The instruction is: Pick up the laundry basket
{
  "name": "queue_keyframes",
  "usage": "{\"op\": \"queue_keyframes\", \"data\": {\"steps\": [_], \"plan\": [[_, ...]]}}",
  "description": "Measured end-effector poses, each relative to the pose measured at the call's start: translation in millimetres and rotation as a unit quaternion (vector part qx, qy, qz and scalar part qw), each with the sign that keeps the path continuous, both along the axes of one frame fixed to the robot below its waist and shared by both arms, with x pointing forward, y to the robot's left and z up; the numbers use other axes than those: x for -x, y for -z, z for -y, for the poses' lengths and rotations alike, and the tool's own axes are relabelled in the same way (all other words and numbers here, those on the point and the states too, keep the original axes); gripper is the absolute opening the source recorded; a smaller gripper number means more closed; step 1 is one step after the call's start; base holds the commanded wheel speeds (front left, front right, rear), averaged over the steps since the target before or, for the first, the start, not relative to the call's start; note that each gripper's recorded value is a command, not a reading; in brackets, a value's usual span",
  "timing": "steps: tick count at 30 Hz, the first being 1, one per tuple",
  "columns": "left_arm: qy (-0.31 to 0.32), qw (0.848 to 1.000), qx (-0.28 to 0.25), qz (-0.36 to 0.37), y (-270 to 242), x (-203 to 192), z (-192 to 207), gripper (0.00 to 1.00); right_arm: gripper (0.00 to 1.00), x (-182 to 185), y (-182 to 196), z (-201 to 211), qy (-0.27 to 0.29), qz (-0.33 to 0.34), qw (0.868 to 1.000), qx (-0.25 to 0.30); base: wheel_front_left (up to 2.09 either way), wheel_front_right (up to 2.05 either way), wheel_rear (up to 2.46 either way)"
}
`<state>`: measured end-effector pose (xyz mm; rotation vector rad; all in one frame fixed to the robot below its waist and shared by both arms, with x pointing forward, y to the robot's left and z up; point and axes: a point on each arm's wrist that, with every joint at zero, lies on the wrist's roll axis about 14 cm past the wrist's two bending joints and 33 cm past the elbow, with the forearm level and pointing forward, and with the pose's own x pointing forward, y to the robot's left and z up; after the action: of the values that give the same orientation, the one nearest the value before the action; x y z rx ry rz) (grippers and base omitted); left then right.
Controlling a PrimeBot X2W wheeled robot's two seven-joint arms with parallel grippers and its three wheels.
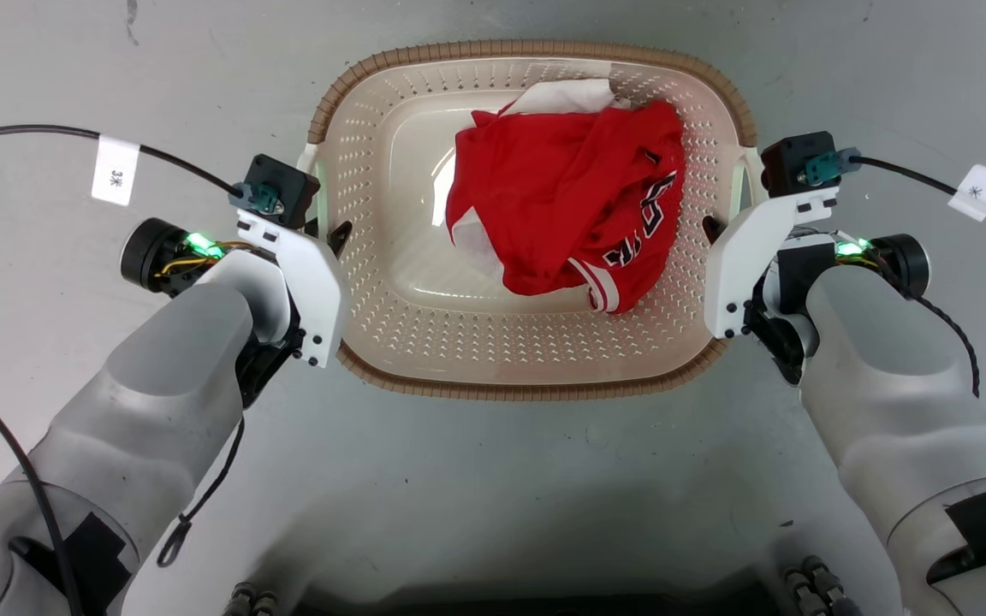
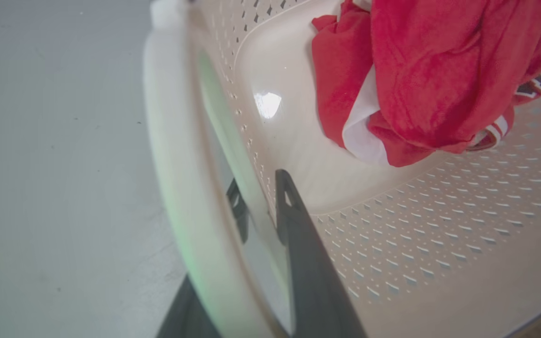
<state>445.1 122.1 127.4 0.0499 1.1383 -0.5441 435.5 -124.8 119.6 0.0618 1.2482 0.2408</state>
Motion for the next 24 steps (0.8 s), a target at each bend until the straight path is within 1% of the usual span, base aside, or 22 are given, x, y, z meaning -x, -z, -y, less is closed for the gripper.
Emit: {"op": "queue_keyframes", "data": {"steps": [10, 13, 18, 24], "plan": [[-0.005, 1.0, 0.007, -0.004, -20.9, -2.1, 0.9, 0.0, 0.0, -2.9, -17.5, -1.4, -0.013, 0.003, 1.0, 0.005, 0.0, 0.0, 0.0], [0.005, 1.0, 0.003, -0.015, -33.7, 0.9, 0.6, 0.0, 0.0, 2.3, -27.7, -2.1, -0.034, -0.014, 0.999, 0.014, 0.0, 0.0, 0.0], [0.015, 1.0, -0.004, -0.02, -61.2, 1.6, -2.3, 0.0, 0.0, 1.9, -53.1, -3.3, -0.042, -0.026, 0.999, 0.018, 0.0, 0.0, 0.0], [0.02, 1.0, -0.005, -0.017, -103.3, 1.3, -3.2, 0.0, 0.0, -1.0, -93.3, -3.0, -0.049, -0.031, 0.998, 0.026, 0.0, 0.0, 0.0]]}}
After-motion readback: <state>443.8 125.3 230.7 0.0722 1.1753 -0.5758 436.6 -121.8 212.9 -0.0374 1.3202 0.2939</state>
